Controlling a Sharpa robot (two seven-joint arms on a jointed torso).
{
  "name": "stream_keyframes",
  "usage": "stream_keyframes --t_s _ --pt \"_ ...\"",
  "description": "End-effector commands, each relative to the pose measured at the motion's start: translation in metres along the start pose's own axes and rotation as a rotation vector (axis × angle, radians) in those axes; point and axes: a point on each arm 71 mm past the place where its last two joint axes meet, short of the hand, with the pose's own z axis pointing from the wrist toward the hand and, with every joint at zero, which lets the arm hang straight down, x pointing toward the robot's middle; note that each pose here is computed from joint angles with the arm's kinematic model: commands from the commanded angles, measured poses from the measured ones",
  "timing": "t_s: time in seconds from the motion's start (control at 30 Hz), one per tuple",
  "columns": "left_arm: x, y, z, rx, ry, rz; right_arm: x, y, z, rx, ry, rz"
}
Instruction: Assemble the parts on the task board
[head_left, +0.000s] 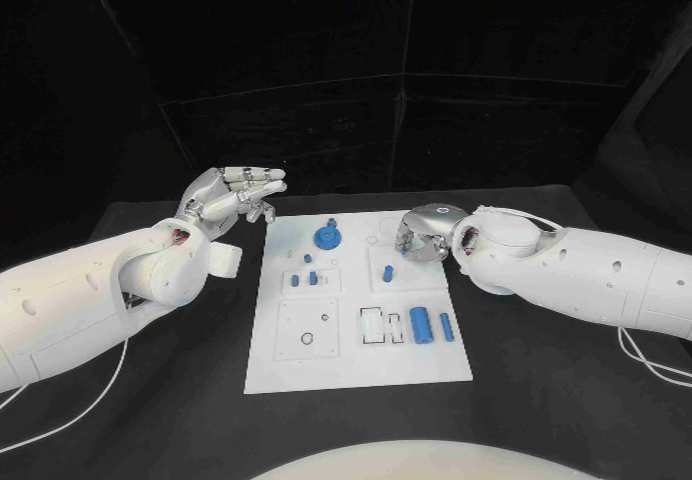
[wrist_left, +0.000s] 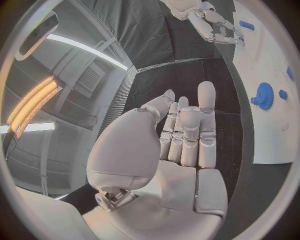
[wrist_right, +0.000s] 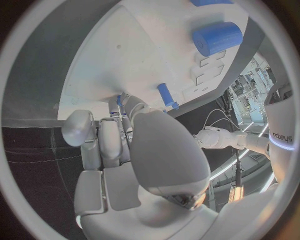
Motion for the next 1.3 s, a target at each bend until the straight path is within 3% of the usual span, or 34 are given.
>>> stream_keyframes --t_s 0.03,0.27,0.4,0.93,1.3 --pt "-0.0006 -0.0016 0.0004 0.013 -0.001 -0.009 0.002 0.001 0.001 0.002 0.036 -0.017" --pt "-0.001 -0.0011 0.0005 0.008 0.003 -0.011 0.005 0.002 0.003 0.022 0.07 -0.041" --pt "-0.0014 -0.0008 0.0006 0.006 0.004 -0.012 0.006 0.002 0.003 0.033 0.062 -0.057" --pt "-0.004 0.0001 0.0 0.003 0.004 -0.012 -0.007 0.007 -0.006 0.024 -0.107 -0.057" --pt "-0.0071 0.0003 -0.0005 0.003 -0.002 -0.009 -0.014 0.011 -0.016 0.005 -0.169 -0.046"
